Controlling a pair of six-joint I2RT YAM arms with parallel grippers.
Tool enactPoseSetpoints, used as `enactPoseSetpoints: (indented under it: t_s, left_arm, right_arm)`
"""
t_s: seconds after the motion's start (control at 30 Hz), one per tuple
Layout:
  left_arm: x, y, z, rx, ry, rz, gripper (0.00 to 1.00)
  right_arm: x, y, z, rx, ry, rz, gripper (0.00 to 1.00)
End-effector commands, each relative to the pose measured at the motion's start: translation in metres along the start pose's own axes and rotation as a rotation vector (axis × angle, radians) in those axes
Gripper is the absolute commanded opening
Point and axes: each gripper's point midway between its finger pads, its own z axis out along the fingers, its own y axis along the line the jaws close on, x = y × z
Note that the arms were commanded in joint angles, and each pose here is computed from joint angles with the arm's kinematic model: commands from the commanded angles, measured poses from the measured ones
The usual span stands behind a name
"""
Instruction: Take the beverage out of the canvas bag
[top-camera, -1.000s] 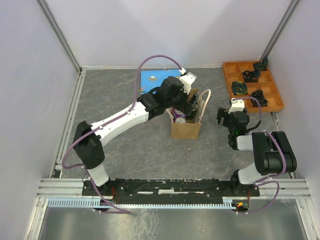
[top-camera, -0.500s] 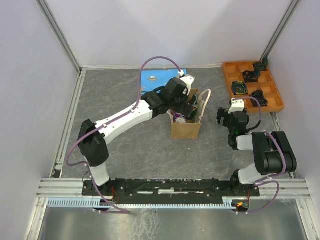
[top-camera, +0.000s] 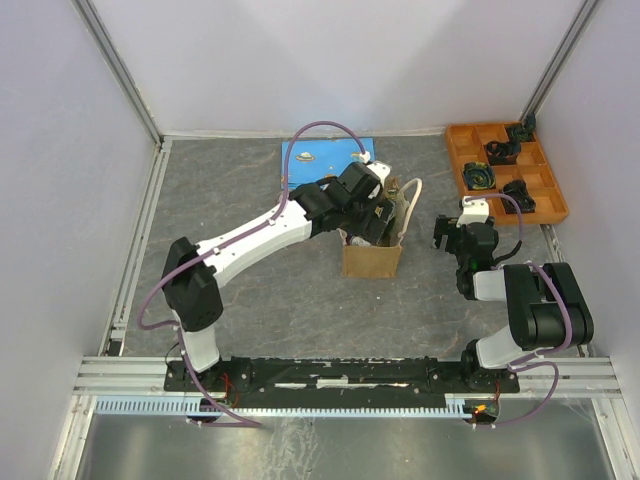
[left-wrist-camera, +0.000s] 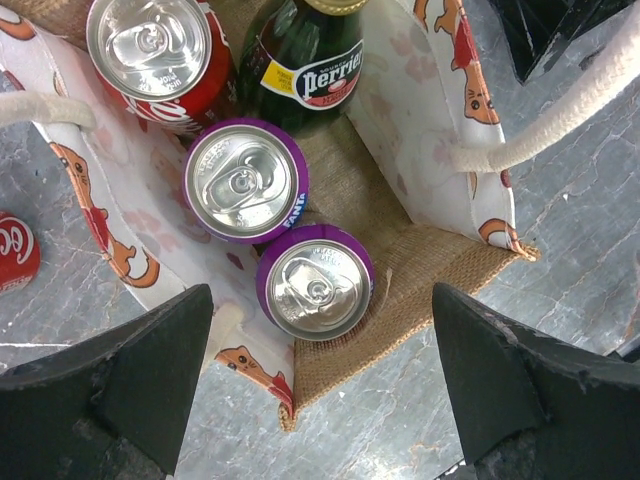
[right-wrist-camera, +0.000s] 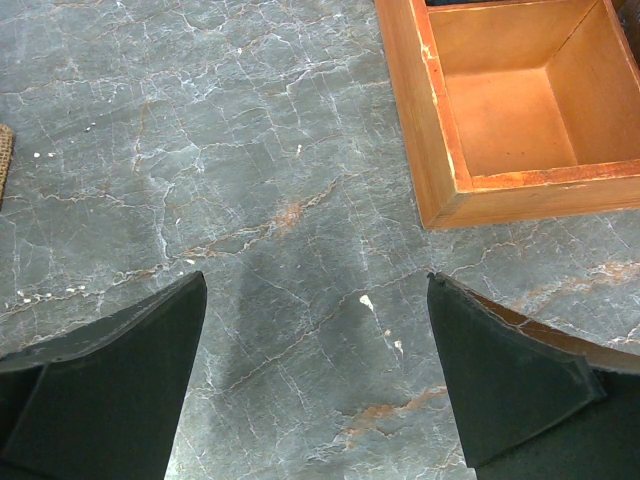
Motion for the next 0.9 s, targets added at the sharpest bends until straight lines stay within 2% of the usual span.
enactPoseSetpoints:
  t_s: [0.0,0.13,0.6,0.87]
  left_arm:
    - [-0.003,-0.010,-0.003,0.014,0.016,-0.087,0.96]
    - [0.004,-0.017,0.005,0.039,0.059,-0.120,0.95]
    - [0.030,-0.007,0.022,-0.080,0.132,-0.191,0.95]
    - [0.050,-0.015,0.044,-0.077,0.203,-0.205,0.97]
  right_arm:
    - [-0.023,0.001,0.005,-0.006,-0.069,0.003,0.99]
    - [-0.023,0.001,0.005,-0.006,-0.070,0.003,0.99]
    - [-0.023,0.001,0.005,-0.006,-0.069,0.002,0.99]
    - [-0.023,0.001,0.005,-0.006,-0.069,0.003,0.99]
